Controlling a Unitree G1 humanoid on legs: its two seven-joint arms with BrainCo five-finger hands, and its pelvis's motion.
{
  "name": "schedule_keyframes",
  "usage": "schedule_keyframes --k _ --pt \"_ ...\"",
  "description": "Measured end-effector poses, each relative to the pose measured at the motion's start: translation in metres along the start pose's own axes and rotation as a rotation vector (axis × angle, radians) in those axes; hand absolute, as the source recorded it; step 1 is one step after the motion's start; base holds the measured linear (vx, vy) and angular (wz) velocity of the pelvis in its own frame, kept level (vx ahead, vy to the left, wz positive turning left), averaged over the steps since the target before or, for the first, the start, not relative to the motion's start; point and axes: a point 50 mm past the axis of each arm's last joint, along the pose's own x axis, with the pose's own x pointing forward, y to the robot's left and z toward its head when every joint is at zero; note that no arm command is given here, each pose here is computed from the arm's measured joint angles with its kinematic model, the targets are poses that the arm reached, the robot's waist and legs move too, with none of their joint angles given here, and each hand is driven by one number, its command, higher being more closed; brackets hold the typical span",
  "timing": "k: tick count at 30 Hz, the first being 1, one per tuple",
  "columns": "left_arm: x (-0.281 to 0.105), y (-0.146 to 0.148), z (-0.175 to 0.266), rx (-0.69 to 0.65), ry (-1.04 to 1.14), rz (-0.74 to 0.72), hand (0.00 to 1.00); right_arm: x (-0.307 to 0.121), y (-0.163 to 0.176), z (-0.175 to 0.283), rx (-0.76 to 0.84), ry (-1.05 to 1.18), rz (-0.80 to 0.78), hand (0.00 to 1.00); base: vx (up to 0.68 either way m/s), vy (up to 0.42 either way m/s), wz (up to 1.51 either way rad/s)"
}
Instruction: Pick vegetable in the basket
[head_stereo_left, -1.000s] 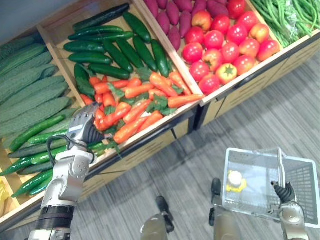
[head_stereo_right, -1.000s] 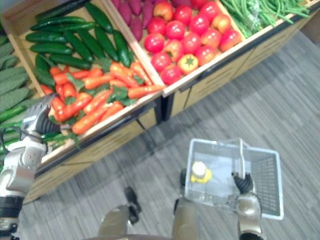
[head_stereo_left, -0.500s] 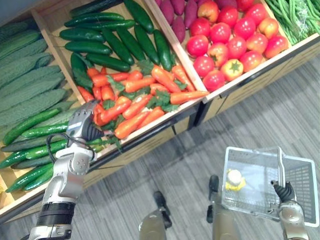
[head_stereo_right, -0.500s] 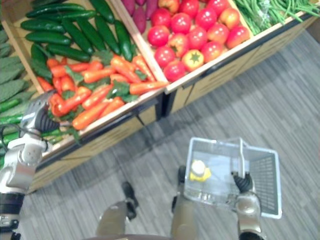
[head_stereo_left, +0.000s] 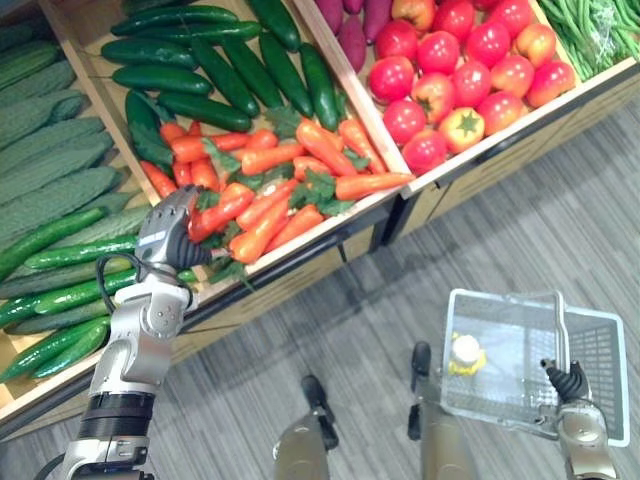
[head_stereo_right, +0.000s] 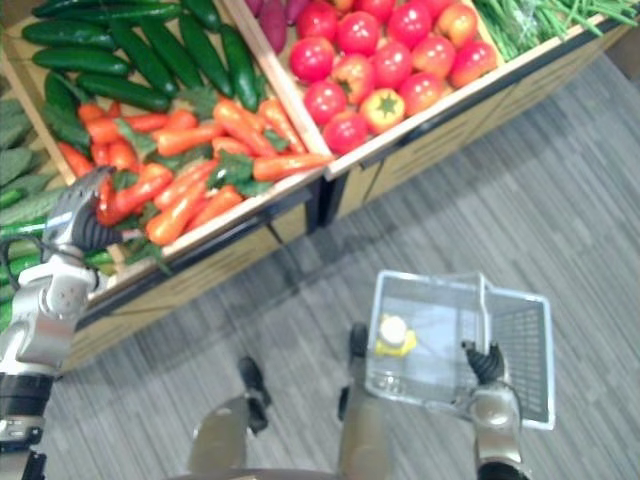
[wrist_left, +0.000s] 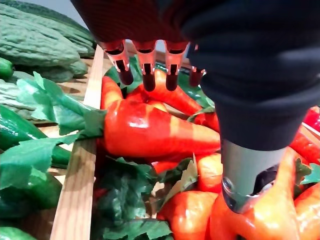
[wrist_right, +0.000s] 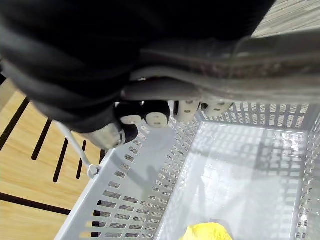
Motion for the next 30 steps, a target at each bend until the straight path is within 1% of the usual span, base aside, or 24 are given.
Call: schedule_keyframes --k 12,13,24,30 --pt "0.000 0.000 -0.001 -0.002 0.021 0.003 0.00 0.000 0.000 0.001 0.001 -0.004 -0.002 1.00 -0.03 -0.026 -0.02" --pt "0.000 0.000 -0.001 -0.002 0.023 0.002 1.00 0.000 0.000 0.001 0.001 -0.005 -0.002 1.00 0.00 0.000 0.00" --pt "0.002 0.006 -0.006 -0.006 0.048 0.032 1.00 0.001 -0.001 0.003 0.003 -0.013 -0.003 1.00 -0.02 -0.013 -0.02" --pt "0.002 -0.003 -0.021 -0.007 0.116 -0.006 1.00 0.001 -0.001 0.003 0.003 -0.014 -0.003 1.00 -0.05 -0.035 -0.02"
